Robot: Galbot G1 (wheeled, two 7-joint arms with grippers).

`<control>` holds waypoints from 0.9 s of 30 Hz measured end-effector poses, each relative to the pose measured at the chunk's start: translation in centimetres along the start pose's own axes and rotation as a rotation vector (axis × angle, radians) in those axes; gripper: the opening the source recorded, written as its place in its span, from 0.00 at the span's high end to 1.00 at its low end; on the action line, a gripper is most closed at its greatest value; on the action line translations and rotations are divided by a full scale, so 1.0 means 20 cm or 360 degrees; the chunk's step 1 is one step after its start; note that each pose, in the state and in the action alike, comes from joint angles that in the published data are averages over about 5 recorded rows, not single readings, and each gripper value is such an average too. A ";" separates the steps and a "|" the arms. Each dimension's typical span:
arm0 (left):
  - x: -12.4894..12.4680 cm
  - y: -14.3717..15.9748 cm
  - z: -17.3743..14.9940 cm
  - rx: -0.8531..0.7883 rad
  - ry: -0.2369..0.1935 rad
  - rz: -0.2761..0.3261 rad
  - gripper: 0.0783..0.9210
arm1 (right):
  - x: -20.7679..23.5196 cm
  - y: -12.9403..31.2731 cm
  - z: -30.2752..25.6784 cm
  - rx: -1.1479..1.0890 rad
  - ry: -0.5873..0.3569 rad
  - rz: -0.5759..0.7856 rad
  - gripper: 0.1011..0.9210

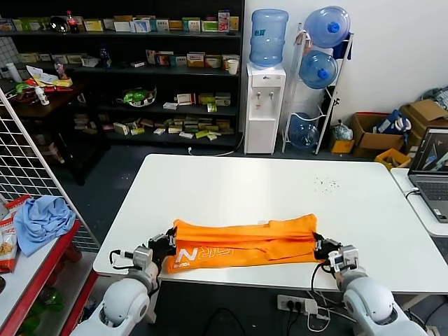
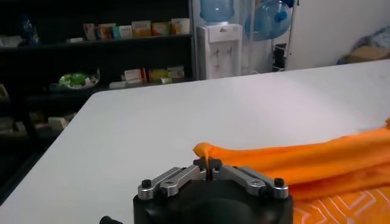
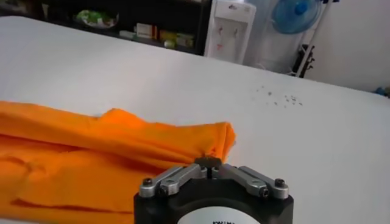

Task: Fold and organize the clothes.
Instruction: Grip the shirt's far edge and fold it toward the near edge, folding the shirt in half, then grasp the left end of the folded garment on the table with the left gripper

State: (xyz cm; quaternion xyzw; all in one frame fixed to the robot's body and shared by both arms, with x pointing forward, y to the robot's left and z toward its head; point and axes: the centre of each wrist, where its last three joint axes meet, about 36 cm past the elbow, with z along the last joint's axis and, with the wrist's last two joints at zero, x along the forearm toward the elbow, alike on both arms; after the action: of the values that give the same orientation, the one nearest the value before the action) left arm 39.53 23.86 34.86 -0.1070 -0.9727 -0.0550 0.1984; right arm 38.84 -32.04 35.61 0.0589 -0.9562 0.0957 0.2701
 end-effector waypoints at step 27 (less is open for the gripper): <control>0.04 0.04 0.05 0.0400 0.0235 0.0000 0.12 | 0.16 0.10 0.04 0.0012 0.0087 -0.0020 0.12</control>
State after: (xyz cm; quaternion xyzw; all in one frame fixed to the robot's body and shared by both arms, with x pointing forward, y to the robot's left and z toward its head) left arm 38.70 24.99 34.29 -0.0771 -0.9547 0.0595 0.2812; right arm 35.50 -30.50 36.36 0.0632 -0.9477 0.0991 0.2966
